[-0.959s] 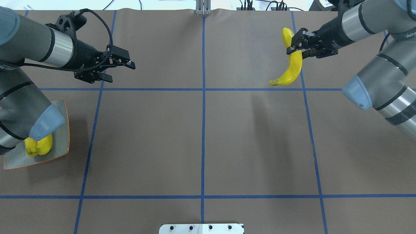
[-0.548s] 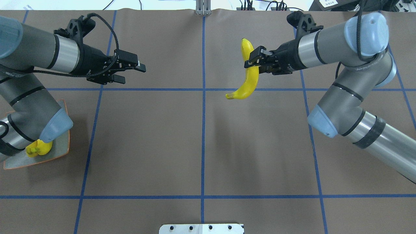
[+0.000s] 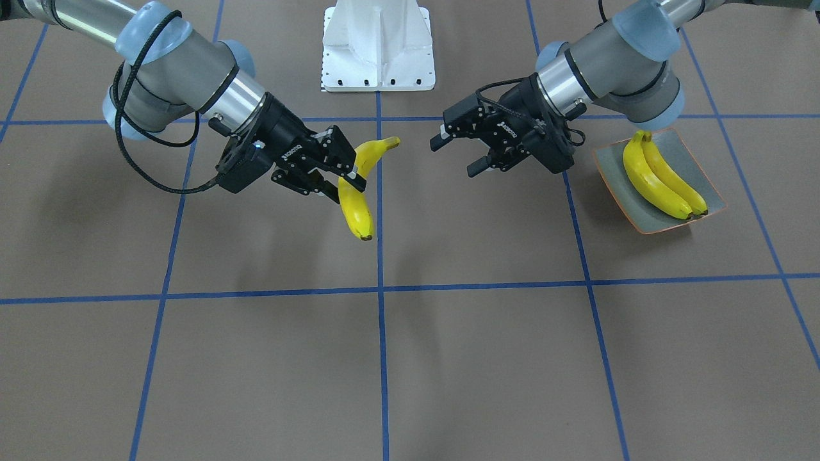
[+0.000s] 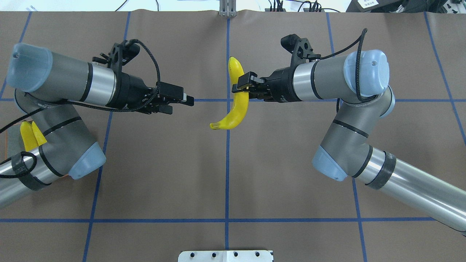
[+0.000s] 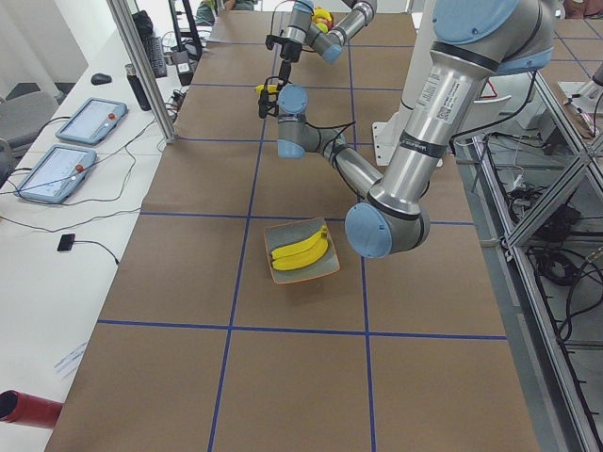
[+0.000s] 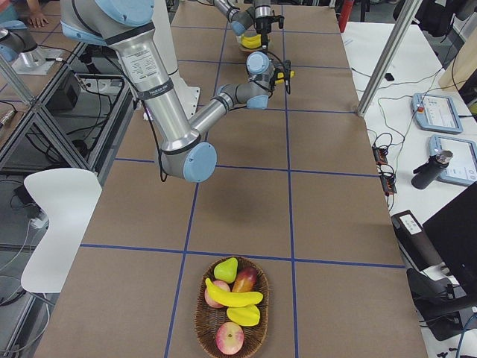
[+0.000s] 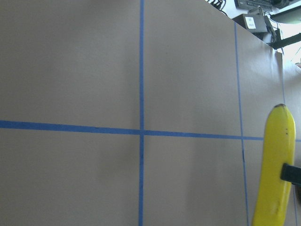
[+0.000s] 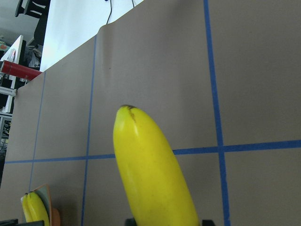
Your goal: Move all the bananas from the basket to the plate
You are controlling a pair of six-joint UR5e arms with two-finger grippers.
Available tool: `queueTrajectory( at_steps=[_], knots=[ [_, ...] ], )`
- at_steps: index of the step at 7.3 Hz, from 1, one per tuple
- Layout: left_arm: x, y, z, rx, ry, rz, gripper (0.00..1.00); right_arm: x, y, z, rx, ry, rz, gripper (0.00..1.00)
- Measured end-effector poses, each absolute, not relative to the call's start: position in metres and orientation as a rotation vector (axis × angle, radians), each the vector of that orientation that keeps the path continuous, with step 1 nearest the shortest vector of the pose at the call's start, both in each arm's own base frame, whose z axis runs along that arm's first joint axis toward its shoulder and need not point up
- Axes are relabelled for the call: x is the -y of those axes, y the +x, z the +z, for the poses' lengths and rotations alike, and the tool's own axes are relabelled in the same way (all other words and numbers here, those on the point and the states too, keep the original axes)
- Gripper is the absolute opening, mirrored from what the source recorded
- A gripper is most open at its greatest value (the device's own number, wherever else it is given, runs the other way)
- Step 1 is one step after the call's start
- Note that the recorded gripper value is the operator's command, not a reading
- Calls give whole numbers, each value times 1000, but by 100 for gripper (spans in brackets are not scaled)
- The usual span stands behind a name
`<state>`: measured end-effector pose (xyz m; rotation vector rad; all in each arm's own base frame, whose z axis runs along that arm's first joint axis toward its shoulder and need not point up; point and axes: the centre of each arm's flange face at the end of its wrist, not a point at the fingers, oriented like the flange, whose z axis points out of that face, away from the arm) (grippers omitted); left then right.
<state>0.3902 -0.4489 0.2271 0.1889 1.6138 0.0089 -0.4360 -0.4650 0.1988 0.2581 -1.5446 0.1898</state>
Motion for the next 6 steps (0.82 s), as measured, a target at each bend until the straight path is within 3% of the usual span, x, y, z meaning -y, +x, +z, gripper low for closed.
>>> queueTrajectory(
  at_steps=[6],
  knots=[
    [409,424,225,-1756,213,161,100,425,-462,185,1641,230,98,0]
  ],
)
